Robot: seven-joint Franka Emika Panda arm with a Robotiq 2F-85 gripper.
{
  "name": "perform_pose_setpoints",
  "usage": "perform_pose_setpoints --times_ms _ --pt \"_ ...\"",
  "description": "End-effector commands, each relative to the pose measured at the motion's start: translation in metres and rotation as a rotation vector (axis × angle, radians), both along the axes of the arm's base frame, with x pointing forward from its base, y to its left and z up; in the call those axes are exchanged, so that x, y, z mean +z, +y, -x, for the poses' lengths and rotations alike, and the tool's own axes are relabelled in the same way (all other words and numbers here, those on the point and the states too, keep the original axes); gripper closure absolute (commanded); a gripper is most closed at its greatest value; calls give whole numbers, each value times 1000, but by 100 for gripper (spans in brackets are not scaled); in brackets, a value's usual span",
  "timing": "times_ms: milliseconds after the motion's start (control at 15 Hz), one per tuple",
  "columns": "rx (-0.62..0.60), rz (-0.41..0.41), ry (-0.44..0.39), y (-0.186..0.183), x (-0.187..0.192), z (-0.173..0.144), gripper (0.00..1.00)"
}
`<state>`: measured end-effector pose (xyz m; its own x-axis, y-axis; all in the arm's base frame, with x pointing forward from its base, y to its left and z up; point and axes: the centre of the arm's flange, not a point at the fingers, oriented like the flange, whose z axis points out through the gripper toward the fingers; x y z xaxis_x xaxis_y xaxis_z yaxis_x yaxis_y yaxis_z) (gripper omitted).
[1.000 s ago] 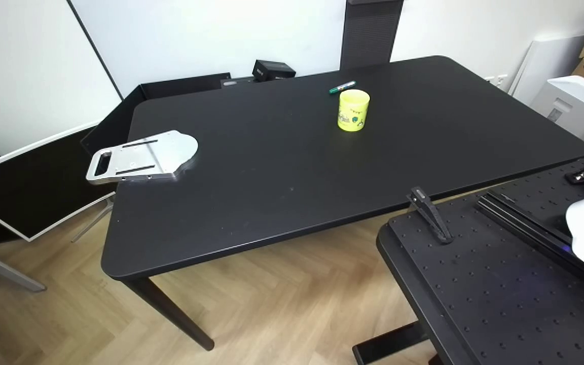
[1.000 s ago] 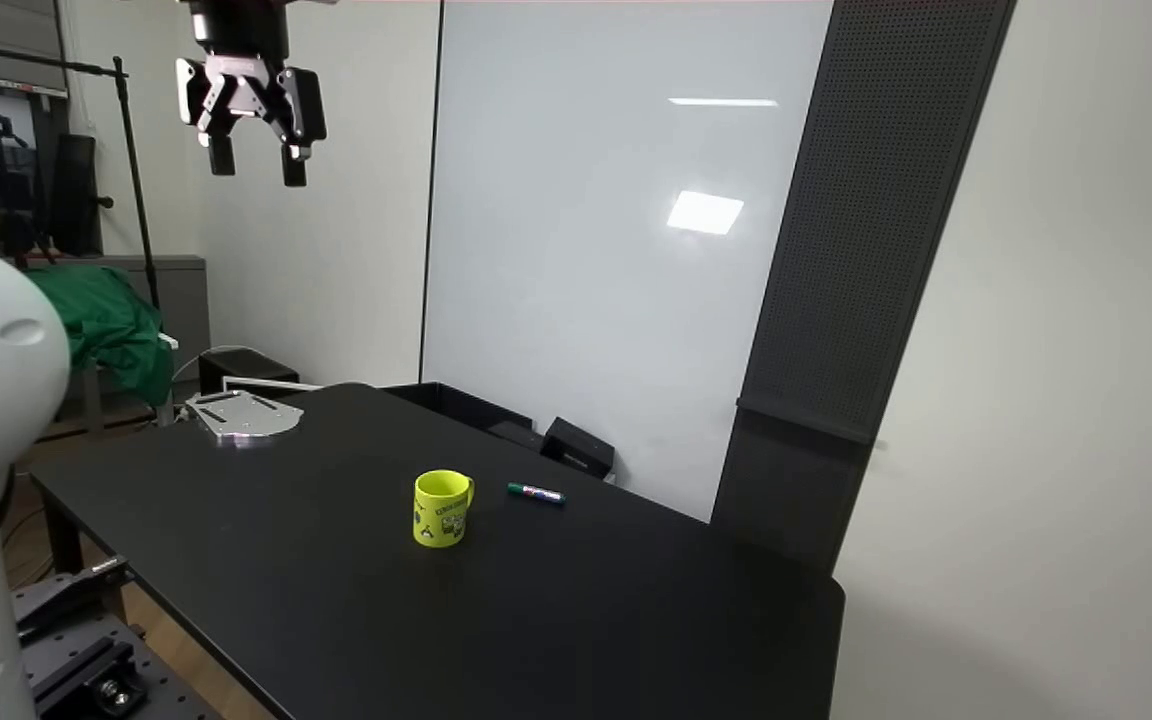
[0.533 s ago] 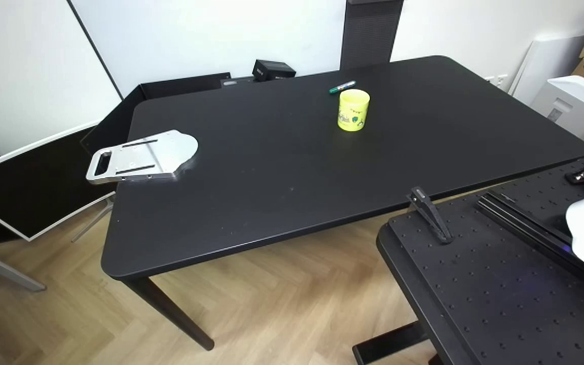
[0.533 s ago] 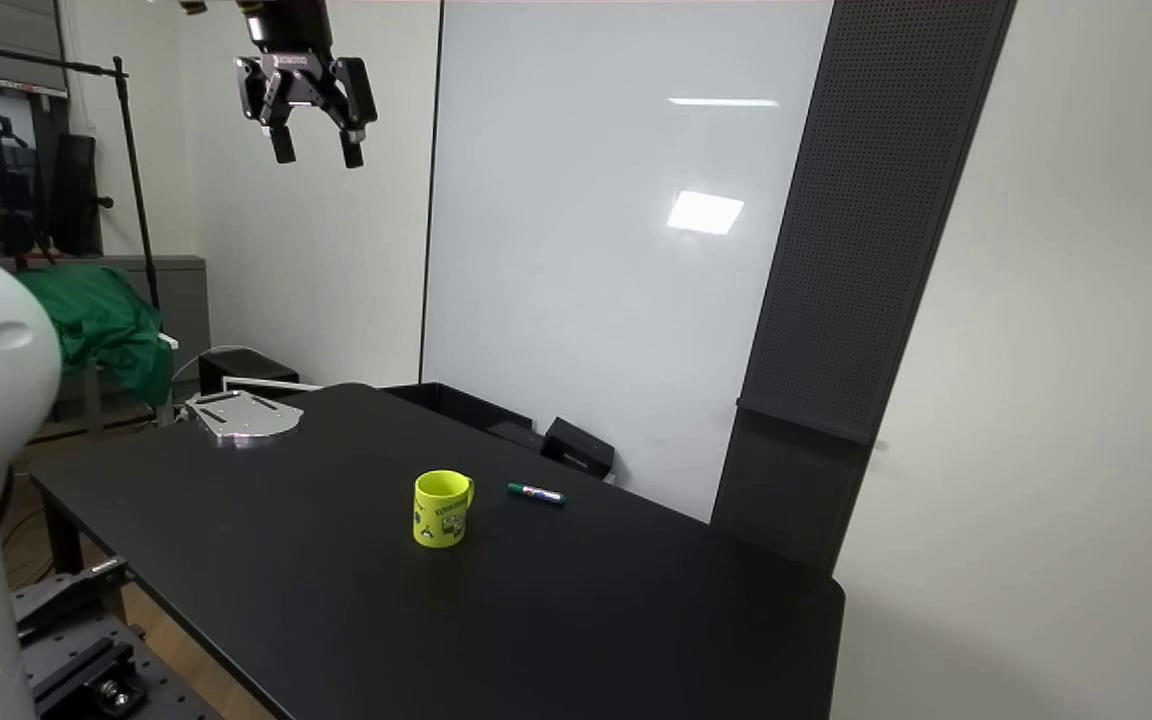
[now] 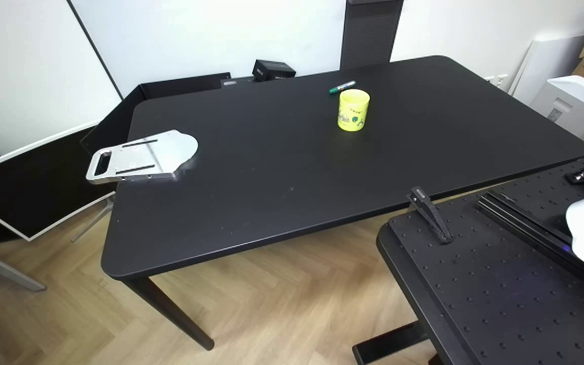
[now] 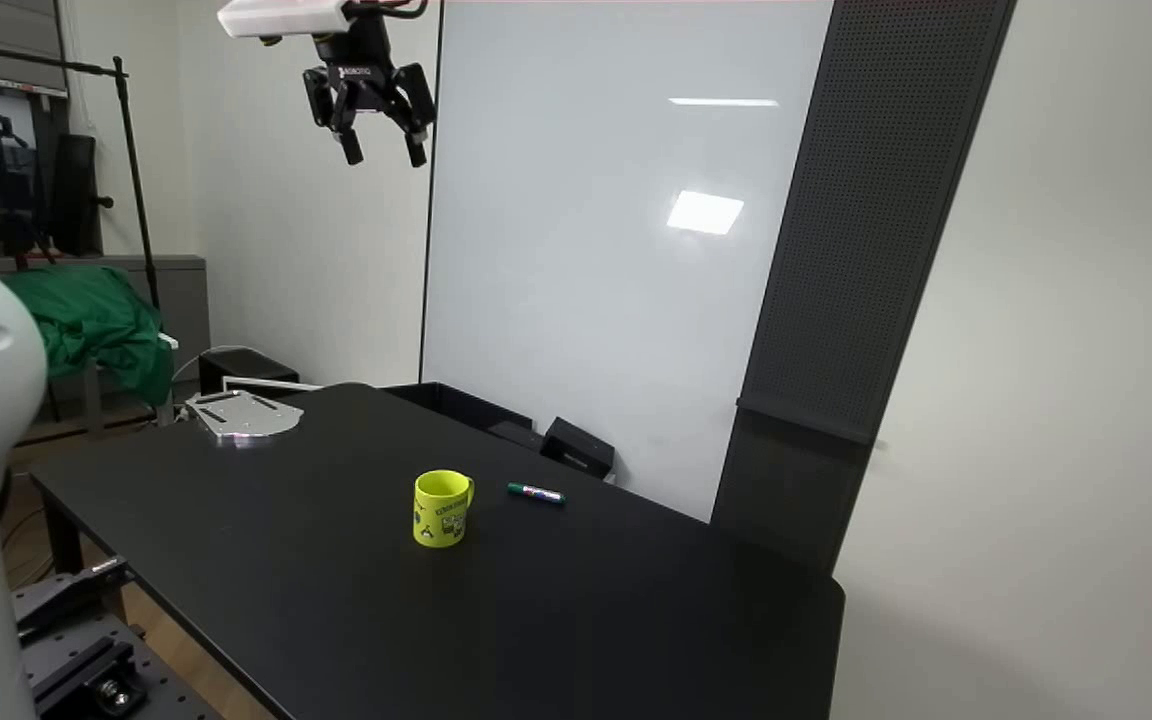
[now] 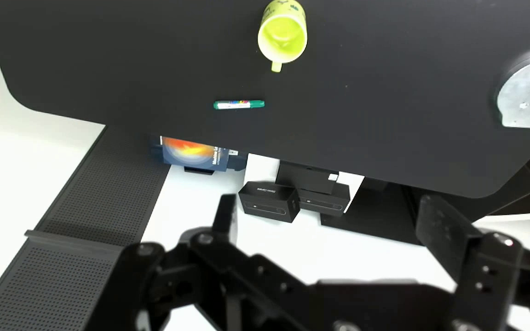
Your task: Pick up the marker and put it in the cup
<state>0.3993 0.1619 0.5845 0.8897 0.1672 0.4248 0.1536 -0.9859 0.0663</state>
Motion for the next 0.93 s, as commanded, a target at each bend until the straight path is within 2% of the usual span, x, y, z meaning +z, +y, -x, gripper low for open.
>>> perform_pose_setpoints --times_ms 0,533,867 --pt "-40 4 -27 -4 2 -32 0" --pt "-97 26 -14 -17 -23 -105 0" --pt "-179 34 8 -30 -41 -156 0"
